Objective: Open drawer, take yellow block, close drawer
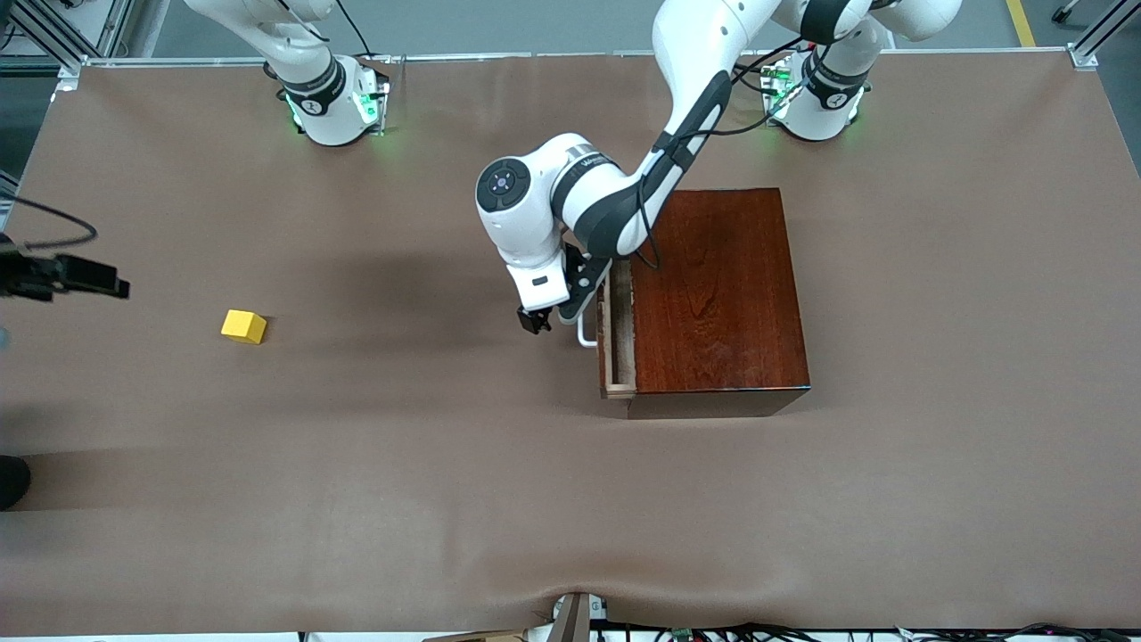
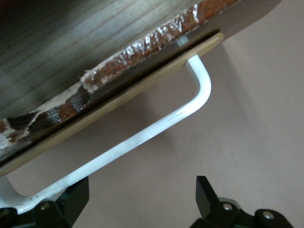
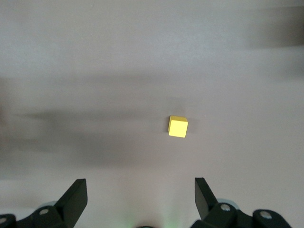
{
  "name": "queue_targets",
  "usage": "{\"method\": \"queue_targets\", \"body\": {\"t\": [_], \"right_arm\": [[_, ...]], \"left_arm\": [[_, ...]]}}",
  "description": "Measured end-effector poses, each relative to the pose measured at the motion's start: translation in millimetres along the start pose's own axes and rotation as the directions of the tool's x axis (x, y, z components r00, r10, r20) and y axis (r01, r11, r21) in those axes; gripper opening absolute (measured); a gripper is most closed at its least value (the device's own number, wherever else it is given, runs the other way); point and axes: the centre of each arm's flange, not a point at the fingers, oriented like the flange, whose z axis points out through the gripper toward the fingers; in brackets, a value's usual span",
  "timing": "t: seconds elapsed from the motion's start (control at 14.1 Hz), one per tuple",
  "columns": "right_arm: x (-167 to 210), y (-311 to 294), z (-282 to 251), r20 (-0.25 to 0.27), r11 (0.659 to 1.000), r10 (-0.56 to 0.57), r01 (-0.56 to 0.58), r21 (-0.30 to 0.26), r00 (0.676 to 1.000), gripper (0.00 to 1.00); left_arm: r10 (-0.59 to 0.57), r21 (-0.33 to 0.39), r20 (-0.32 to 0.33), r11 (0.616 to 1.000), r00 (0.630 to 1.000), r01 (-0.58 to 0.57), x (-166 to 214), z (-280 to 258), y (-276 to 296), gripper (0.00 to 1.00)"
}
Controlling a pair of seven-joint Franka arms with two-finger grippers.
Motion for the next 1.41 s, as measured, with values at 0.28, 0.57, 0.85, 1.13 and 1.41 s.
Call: {"method": "queue_targets", "body": {"t": [0.28,0.57,0.85,1.13,1.41], "right_arm": [[-39,-39,-38,-0.02,0.994,0.111,-0.111,-0.01,0.994,1.0],[-64,-35,-49,-0.012,0.991,0.13,-0.13,-0.013,0.991,1.0],[-75,-34,-38,-0.034,0.991,0.131,-0.132,-0.01,0.991,1.0],[-87,-24,-31,-0.054,0.988,0.151,-0.152,-0.005,0.987,1.0],[-86,-19,-29,-0.074,0.987,0.159,-0.159,-0.001,0.985,1.0]], "left_arm": [[-0.01,0.042,-0.019,0.999,1.0,0.01,9,5,-2,1.0],[-0.017,0.097,-0.042,0.995,0.999,0.021,14,11,-8,1.0],[-0.025,0.117,-0.05,0.993,0.998,0.031,17,15,-10,1.0],[-0.029,0.135,-0.057,0.99,0.998,0.036,17,20,-12,1.0],[-0.03,0.137,-0.058,0.99,0.998,0.037,17,20,-13,1.0]]}}
